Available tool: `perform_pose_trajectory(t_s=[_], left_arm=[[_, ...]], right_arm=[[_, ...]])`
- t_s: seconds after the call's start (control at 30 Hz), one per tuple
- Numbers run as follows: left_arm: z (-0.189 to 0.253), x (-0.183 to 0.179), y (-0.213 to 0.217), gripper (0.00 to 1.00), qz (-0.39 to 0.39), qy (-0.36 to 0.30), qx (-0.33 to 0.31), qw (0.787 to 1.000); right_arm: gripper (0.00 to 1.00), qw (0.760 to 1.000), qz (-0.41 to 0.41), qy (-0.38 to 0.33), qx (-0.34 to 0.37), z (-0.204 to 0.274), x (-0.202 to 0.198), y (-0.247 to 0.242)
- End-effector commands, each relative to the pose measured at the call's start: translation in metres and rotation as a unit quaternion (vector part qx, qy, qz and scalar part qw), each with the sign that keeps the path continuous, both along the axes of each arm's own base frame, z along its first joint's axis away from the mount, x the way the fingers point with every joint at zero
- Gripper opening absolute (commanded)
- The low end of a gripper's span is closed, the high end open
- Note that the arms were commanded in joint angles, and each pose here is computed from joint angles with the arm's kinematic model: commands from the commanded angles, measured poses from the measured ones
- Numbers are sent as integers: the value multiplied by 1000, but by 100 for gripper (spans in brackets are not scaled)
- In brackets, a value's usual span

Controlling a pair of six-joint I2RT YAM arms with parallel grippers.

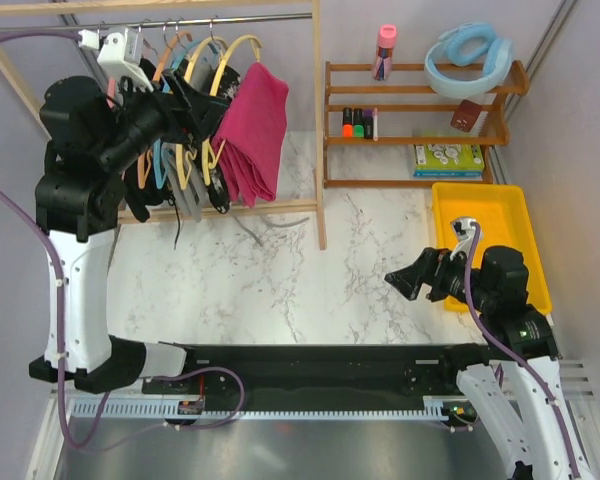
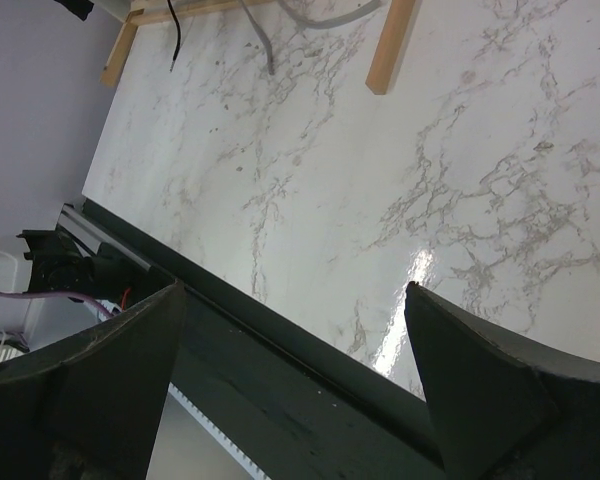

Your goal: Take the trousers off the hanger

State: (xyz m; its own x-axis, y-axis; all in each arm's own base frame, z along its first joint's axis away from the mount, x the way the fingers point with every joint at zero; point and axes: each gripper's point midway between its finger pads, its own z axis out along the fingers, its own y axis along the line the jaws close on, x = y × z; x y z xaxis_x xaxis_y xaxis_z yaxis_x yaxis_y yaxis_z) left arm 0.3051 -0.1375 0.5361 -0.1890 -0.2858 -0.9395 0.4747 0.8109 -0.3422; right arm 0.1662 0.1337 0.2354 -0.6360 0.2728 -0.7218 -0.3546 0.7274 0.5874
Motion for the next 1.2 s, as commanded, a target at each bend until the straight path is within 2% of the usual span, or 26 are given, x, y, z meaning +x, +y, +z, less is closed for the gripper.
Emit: perform_pose_trajectory(t_s=[0.0,0.2,0.4,0.7,1.17], left_arm=[[-5,32,29,82,76,-12,104,992],[-22,68,35,73,97,-4,151,984],[-23,78,28,71,87,-8,145,986],[-54,110,27,64,103,25,162,981],[-82,136,15,56,104,49,180,977]], right_arm=[[98,999,17,-28,6,19,-5,4],[98,999,14,-30,12,23,-6,4],[98,999,12,-27,20,24,-9,5],[98,999,9,-35,31,34,-13,5],[98,999,0,-35,35,36,-17,2]])
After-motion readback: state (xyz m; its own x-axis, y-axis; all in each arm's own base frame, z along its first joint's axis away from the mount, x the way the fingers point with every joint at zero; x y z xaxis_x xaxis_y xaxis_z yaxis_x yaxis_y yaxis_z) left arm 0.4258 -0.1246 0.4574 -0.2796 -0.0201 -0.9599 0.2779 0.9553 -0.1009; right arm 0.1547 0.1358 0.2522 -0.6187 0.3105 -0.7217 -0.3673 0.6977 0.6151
